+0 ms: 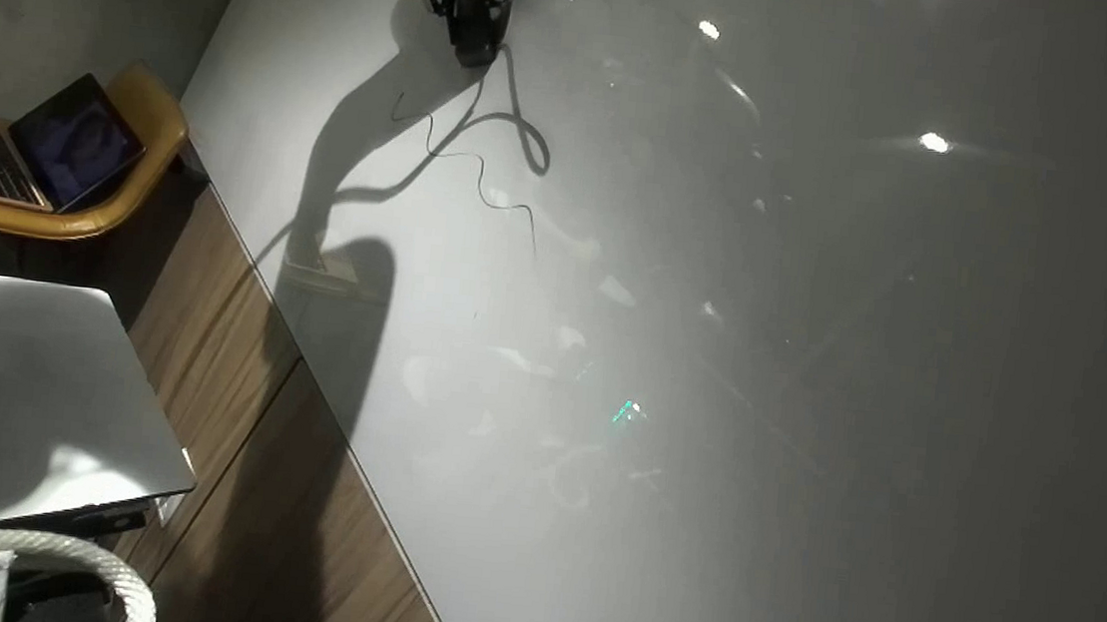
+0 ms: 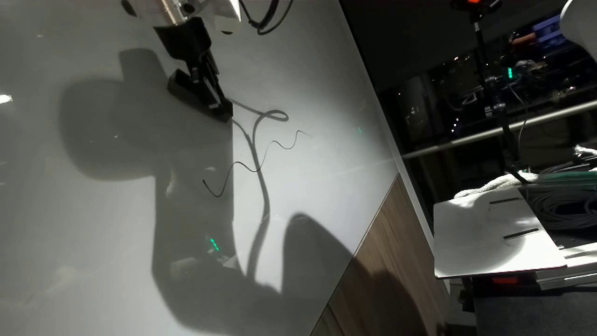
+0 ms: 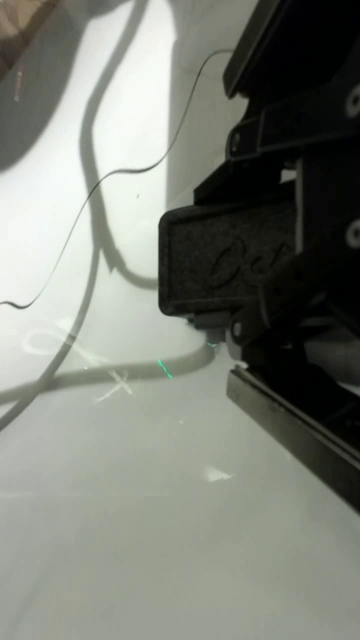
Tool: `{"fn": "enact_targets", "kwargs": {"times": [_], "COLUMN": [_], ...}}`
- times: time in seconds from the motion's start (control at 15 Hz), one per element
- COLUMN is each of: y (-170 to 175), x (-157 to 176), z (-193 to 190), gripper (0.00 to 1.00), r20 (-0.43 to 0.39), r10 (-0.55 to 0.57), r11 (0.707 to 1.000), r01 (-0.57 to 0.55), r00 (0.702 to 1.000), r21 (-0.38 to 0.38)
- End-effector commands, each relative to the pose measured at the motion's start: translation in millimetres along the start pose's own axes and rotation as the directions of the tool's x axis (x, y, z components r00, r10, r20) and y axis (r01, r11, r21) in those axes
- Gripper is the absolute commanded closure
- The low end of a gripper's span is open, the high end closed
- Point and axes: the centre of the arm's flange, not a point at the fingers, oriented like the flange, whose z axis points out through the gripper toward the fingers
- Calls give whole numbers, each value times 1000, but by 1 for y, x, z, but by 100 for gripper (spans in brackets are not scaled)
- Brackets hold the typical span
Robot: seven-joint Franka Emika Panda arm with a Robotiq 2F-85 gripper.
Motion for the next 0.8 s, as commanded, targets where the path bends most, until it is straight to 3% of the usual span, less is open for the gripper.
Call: {"fn": "enact_targets", "kwargs": {"times": [0.0,0.4,0.73], "y": [-24,-78,-131], "x": [38,23,29], "z": [-1,36,69], "gripper": [71,71,71], "r20": [-25,6,22], "r10": [-48,-91,-131], "r11": [999,995,988], "r01": [48,91,129], "r00": [999,996,991], "r21": [-1,50,83]}}
